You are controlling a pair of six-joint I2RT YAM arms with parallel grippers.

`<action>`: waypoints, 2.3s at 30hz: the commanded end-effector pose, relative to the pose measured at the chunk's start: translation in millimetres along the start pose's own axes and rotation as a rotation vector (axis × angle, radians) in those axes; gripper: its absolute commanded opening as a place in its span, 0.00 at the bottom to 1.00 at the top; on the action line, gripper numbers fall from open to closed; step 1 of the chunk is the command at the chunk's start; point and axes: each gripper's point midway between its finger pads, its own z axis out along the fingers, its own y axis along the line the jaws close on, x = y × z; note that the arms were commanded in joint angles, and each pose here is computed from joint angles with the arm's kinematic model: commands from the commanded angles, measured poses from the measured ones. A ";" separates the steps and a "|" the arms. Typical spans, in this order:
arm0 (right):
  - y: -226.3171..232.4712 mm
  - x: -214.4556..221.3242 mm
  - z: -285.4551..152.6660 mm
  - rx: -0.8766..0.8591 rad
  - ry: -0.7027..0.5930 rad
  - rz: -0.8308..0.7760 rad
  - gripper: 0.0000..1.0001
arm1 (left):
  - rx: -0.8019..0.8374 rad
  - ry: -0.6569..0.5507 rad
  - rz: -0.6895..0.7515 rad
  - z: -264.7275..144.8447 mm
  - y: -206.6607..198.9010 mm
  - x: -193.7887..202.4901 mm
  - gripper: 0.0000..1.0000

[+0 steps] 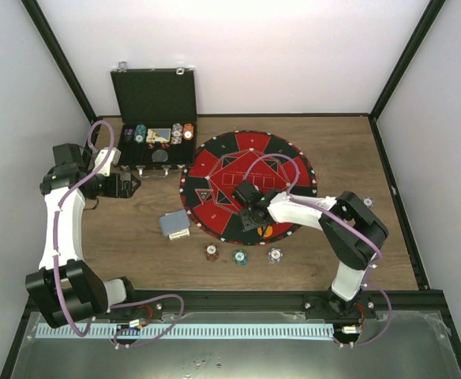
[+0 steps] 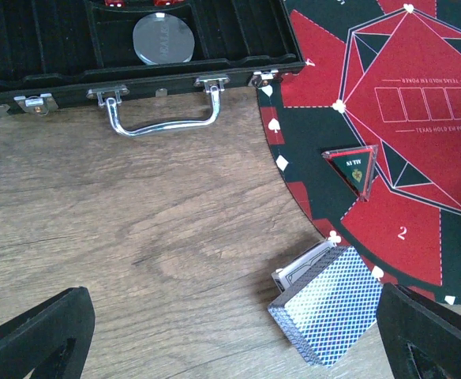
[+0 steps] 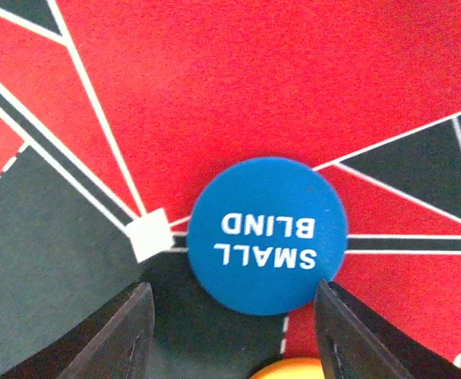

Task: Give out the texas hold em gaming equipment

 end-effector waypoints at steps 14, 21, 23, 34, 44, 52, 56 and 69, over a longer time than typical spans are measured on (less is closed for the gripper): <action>-47.7 -108.7 37.3 0.045 -0.114 0.058 0.42 | 0.025 0.007 0.010 0.2 -2.9 1.0 1.00; -68.8 -171.4 63.0 0.038 -0.157 0.102 0.42 | 0.021 0.028 0.014 5.6 0.9 4.0 1.00; -74.7 -184.2 72.2 0.039 -0.156 0.112 0.42 | 0.020 0.034 0.014 6.7 2.0 4.9 1.00; -66.5 -236.1 95.0 -0.006 -0.176 0.118 0.42 | 0.009 0.043 0.028 5.2 3.1 5.8 1.00; -65.8 -209.6 32.8 0.002 -0.171 0.161 0.69 | 0.034 0.057 0.050 2.0 -4.7 13.3 1.00; -24.2 -77.4 -11.9 0.004 -0.086 0.117 0.73 | 0.078 0.075 0.067 2.2 -14.3 24.3 1.00; -10.0 -19.5 -24.6 -0.007 -0.033 0.113 0.68 | 0.097 0.066 0.068 1.5 -18.1 23.7 1.00; -2.8 46.9 -40.8 -0.003 0.044 0.116 0.54 | 0.099 0.061 0.068 -1.8 -20.4 22.3 1.00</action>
